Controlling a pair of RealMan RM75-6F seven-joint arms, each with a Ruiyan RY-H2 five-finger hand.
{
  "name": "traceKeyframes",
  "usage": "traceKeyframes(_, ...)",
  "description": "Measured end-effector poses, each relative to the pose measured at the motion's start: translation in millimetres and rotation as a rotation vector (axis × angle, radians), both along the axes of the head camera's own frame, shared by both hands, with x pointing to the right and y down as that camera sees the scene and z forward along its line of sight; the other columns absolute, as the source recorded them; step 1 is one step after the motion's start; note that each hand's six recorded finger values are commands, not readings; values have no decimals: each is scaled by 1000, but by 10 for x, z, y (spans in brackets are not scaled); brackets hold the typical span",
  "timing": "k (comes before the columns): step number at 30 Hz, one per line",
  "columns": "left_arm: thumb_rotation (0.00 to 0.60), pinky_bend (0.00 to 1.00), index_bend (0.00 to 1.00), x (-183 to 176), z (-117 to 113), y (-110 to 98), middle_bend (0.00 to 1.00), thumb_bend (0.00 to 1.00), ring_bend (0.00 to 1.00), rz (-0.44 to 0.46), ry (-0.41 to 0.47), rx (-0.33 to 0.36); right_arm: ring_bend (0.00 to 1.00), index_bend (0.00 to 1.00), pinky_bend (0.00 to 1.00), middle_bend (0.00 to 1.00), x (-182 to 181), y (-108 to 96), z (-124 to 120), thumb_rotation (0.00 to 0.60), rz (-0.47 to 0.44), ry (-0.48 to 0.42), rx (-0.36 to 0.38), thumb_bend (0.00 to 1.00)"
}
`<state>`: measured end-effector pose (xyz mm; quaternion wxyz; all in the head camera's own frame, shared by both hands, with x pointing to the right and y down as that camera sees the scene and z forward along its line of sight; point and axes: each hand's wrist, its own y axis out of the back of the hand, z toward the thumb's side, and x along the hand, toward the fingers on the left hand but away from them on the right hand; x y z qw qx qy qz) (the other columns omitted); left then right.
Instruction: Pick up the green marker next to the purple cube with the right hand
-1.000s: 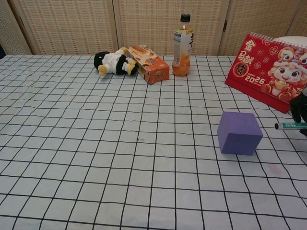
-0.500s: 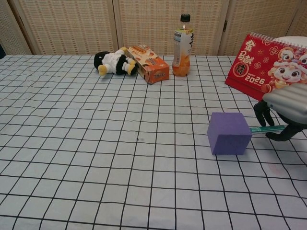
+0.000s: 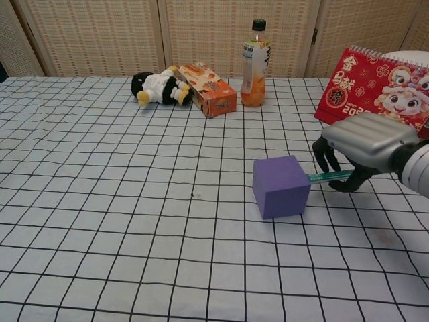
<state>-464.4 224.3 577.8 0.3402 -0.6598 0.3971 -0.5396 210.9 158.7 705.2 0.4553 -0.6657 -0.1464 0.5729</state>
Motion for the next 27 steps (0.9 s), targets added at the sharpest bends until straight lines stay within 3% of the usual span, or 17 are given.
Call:
traceKeyframes(18,600,99,19,-32,-23,-5,0,412,0,-6,8,1,623,908,392,826,-782,86,19,600,-106,-73,-28,467)
traceKeyframes(27,600,100,19,-33,-56,13,0,413,0,-3,11,7,623,908,392,826,-823,224,-91,600,-144,-69,-28,467)
